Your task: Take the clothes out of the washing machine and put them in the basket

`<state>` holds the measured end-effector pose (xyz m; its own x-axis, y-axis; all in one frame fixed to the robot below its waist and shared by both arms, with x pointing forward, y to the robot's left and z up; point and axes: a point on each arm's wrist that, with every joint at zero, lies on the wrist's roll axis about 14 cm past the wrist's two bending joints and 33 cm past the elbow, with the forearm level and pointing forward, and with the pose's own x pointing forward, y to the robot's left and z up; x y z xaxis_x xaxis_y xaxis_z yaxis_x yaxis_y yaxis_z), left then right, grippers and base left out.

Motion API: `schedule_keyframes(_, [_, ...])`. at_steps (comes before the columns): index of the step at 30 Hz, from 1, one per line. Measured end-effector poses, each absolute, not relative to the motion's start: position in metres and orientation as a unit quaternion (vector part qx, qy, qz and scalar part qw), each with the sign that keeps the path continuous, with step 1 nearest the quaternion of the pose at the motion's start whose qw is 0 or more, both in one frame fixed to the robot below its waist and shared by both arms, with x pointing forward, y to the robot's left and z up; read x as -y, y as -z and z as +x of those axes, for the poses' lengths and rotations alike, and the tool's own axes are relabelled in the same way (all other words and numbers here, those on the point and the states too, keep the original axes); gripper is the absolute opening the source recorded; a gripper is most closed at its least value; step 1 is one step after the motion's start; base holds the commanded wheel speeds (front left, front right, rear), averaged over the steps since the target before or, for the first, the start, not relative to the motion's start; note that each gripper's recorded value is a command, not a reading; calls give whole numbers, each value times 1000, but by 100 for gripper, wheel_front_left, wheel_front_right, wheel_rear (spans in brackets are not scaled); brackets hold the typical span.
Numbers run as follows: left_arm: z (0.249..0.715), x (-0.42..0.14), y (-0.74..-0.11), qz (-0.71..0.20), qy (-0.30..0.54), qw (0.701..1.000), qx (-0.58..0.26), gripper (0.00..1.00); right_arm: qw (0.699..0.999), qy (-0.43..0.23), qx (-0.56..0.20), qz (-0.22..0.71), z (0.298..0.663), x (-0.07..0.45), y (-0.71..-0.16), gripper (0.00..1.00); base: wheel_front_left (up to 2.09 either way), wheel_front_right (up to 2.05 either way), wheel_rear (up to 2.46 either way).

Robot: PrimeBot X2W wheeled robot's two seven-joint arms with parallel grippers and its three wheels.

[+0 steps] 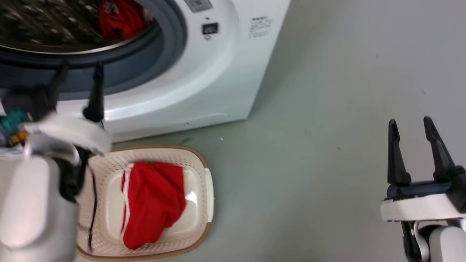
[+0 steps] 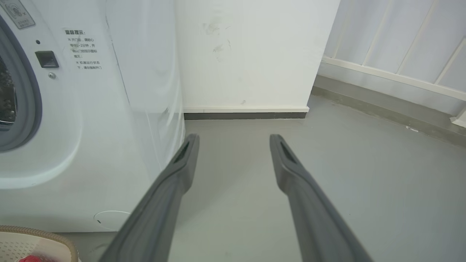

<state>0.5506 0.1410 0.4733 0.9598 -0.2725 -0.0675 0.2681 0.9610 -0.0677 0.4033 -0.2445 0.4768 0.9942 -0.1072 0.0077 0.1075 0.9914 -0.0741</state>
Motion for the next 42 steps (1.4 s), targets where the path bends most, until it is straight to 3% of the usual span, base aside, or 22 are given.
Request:
schedule_keyframes(11, [661, -143, -446, 16, 152, 977, -145, 100, 995, 85, -38, -24, 410, 265, -447, 100, 0, 0, 0])
schedule_keyframes(20, [722, -130, -390, 32, 162, 944, -284, 100, 990, 108, -88, -25, 406, 280, -414, 100, 0, 0, 0])
schedule_keyframes(28, [743, -115, -340, 32, 165, 897, -409, 100, 985, 120, -122, -25, 396, 285, -398, 100, 0, 0, 0])
schedule_keyframes(39, [737, -111, -291, 44, 156, 859, -485, 100, 981, 130, -138, -26, 392, 289, -388, 100, 0, 0, 0])
schedule_keyframes(41, [740, -111, -290, 46, 155, 863, -478, 0, 981, 130, -139, -25, 392, 290, -387, 100, 0, 0, 0])
schedule_keyframes(42, [740, -112, -288, 47, 155, 864, -478, 0, 981, 131, -139, -25, 392, 290, -387, 100, 0, 0, 0])
